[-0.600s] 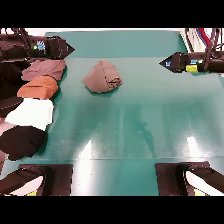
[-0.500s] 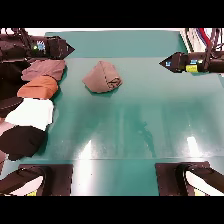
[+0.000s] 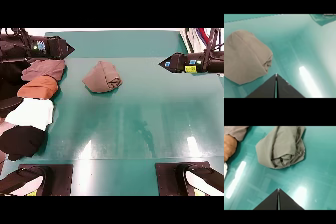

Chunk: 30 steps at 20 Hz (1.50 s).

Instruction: Fold the shirts.

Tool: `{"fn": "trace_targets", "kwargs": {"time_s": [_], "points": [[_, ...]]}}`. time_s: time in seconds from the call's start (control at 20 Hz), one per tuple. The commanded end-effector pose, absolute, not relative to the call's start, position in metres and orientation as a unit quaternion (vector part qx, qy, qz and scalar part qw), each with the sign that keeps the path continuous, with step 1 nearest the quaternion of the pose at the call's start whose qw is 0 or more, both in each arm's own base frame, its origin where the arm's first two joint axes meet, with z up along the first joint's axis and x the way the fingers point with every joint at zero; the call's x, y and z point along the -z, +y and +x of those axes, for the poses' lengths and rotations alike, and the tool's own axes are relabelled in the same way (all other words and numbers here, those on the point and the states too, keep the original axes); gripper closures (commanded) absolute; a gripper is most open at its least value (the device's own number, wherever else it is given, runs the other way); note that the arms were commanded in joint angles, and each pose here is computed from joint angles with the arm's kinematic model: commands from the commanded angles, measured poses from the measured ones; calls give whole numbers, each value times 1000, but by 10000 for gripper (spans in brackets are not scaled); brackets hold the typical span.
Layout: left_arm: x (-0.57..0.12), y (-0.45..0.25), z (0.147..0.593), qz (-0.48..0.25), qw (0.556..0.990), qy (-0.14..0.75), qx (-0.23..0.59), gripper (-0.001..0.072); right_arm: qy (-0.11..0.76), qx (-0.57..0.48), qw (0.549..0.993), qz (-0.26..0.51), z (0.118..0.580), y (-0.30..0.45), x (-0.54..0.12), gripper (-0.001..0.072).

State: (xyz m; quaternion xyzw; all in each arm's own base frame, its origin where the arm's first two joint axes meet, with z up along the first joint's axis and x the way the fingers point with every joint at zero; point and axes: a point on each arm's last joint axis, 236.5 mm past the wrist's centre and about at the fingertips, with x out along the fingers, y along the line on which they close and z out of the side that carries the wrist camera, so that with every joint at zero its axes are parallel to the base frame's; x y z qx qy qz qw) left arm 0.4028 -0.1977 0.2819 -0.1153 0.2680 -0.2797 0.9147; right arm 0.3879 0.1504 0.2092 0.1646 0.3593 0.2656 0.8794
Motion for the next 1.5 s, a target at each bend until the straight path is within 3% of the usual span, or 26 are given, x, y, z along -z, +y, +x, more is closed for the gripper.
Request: {"fn": "trace_targets", "kwargs": {"time_s": [0.0, 0.05, 0.1, 0.15, 0.35, 0.5, 0.7, 0.85, 0.9, 0.95, 1.0, 1.05, 1.25, 1.35, 1.45], "points": [[-307, -195, 419, -138, 929, 210, 271, 680, 360, -265, 879, 165, 388, 150, -209, 690], [-313, -193, 425, -138, 934, 193, 266, 645, 356, -265, 880, 167, 390, 150, -210, 690], [-312, -192, 435, -131, 939, 181, 263, 220, 347, -262, 885, 169, 393, 149, -214, 690], [-299, -194, 446, -136, 937, 192, 258, -8, 343, -260, 887, 170, 395, 148, -215, 690], [-171, -233, 489, -144, 900, 323, 256, 5, 336, -258, 889, 172, 397, 148, -218, 690], [-84, -265, 516, -150, 883, 373, 243, 5, 340, -259, 887, 171, 395, 148, -217, 690], [-7, -277, 524, -163, 863, 424, 221, 5, 347, -262, 884, 169, 392, 149, -214, 690], [12, -282, 522, -159, 857, 438, 220, 6, 349, -263, 883, 169, 391, 150, -214, 690], [12, -282, 523, -160, 858, 437, 220, 71, 349, -263, 883, 169, 391, 150, -214, 690], [10, -281, 523, -159, 857, 438, 221, 338, 349, -263, 883, 169, 391, 150, -214, 690], [8, -281, 523, -156, 856, 439, 223, 524, 349, -263, 883, 169, 391, 150, -214, 690], [4, -281, 525, -151, 859, 435, 225, 654, 350, -263, 883, 169, 391, 150, -214, 690], [-69, -276, 528, -58, 878, 398, 260, 683, 340, -269, 886, 164, 385, 150, -226, 690], [-178, -256, 531, -8, 921, 296, 252, 683, 299, -278, 900, 151, 381, 151, -266, 691], [-301, -237, 499, 2, 950, 183, 255, 683, 244, -288, 916, 137, 371, 150, -316, 690]]}}
